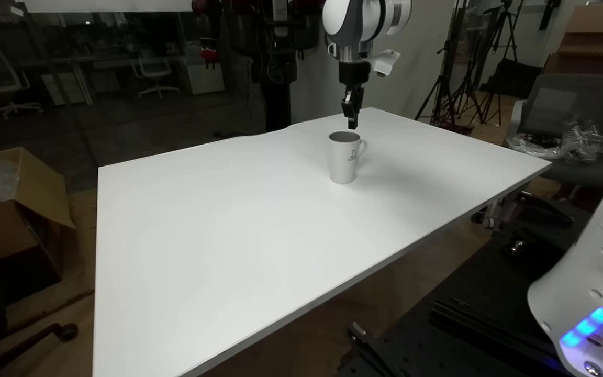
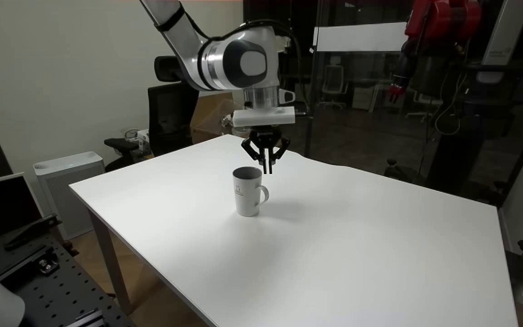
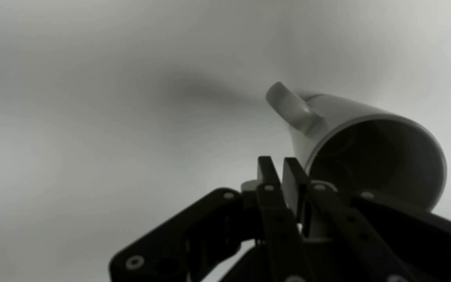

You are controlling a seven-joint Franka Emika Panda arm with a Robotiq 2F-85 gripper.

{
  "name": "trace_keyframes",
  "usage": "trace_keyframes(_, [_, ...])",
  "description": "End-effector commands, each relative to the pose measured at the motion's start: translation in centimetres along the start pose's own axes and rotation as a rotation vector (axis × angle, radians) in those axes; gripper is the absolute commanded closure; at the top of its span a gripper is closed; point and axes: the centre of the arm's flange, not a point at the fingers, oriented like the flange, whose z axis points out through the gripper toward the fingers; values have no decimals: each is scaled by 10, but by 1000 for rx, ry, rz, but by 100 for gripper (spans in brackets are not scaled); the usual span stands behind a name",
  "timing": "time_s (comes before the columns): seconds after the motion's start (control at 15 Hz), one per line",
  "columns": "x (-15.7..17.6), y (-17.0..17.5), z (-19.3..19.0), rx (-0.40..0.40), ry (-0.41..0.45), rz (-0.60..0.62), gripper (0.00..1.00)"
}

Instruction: Move the cup to the right

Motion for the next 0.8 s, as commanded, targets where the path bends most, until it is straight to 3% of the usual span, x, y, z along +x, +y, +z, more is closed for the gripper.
trace_keyframes(0.0, [-2,17,-6,6,17,63,97])
trace_keyframes(0.13, [-4,19,-8,7,28,72,97])
trace_keyframes(0.2, [-8,13,-2,6,13,50,88])
trace_keyframes(0.73, [-7,15,-4,5,18,54,88])
